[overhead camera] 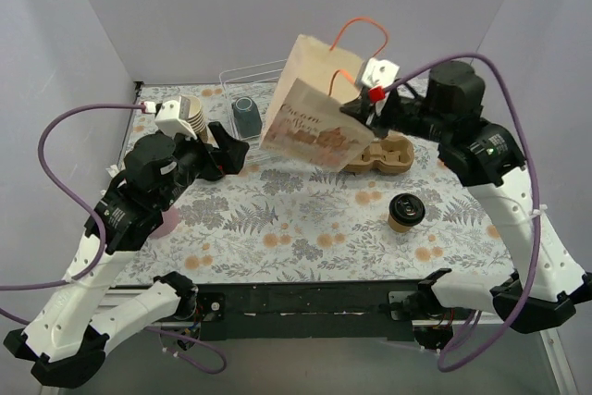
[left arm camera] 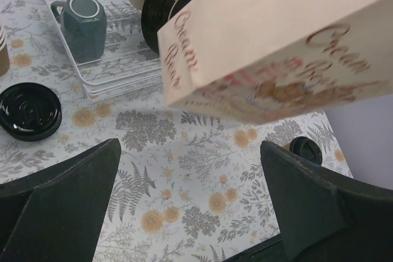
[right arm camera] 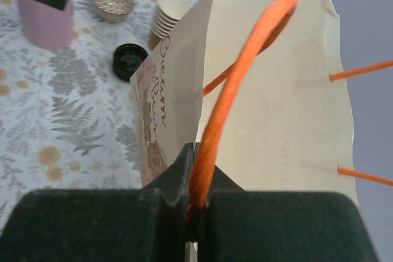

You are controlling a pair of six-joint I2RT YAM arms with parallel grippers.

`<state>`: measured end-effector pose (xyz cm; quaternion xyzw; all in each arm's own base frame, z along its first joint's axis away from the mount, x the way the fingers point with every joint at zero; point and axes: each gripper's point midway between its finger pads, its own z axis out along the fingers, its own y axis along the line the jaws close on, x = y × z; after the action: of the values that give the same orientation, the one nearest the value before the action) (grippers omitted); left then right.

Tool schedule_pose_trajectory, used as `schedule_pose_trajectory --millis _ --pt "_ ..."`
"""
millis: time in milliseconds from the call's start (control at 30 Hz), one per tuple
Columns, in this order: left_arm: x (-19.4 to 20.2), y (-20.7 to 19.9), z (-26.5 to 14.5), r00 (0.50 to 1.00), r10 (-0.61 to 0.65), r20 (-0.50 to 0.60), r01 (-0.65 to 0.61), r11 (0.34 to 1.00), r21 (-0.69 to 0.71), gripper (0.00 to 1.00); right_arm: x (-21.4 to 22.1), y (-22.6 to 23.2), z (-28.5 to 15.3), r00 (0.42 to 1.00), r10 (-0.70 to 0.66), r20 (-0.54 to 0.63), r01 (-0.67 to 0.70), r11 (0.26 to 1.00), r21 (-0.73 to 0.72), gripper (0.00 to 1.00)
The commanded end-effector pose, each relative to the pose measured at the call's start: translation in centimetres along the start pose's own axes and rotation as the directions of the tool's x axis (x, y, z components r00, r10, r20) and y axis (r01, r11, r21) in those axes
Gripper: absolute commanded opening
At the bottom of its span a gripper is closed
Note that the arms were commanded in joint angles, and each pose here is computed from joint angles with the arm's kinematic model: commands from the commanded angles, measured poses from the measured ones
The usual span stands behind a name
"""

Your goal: Pack the takeout coffee

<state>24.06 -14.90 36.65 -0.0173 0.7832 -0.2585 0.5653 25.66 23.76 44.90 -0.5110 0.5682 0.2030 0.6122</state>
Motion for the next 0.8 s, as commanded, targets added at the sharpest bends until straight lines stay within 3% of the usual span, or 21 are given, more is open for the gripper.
schedule_pose_trajectory --millis 0,167,367,767 --pt "-0.8 1.1 -1.8 0.999 -0.034 -0.026 0.032 0.995 -0.091 0.97 -0.9 4.4 2.5 0.998 -0.038 0.053 0.042 0.996 -0.078 0.01" --pt "-0.3 1.8 -1.9 0.999 -0.018 -0.049 0.011 0.992 -0.125 0.98 1.3 9.9 5.8 0.997 -0.056 0.052 0.063 0.986 -0.151 0.01" --pt "-0.4 1.5 -2.1 0.998 -0.055 -0.001 0.055 0.995 -0.085 0.98 5.0 14.2 7.7 0.989 -0.148 0.018 0.148 0.958 -0.245 0.01" --pt "3.1 2.6 -0.3 0.995 -0.040 -0.093 0.029 0.993 -0.118 0.98 8.8 17.6 9.9 0.987 -0.158 -0.040 0.135 0.929 -0.344 0.01"
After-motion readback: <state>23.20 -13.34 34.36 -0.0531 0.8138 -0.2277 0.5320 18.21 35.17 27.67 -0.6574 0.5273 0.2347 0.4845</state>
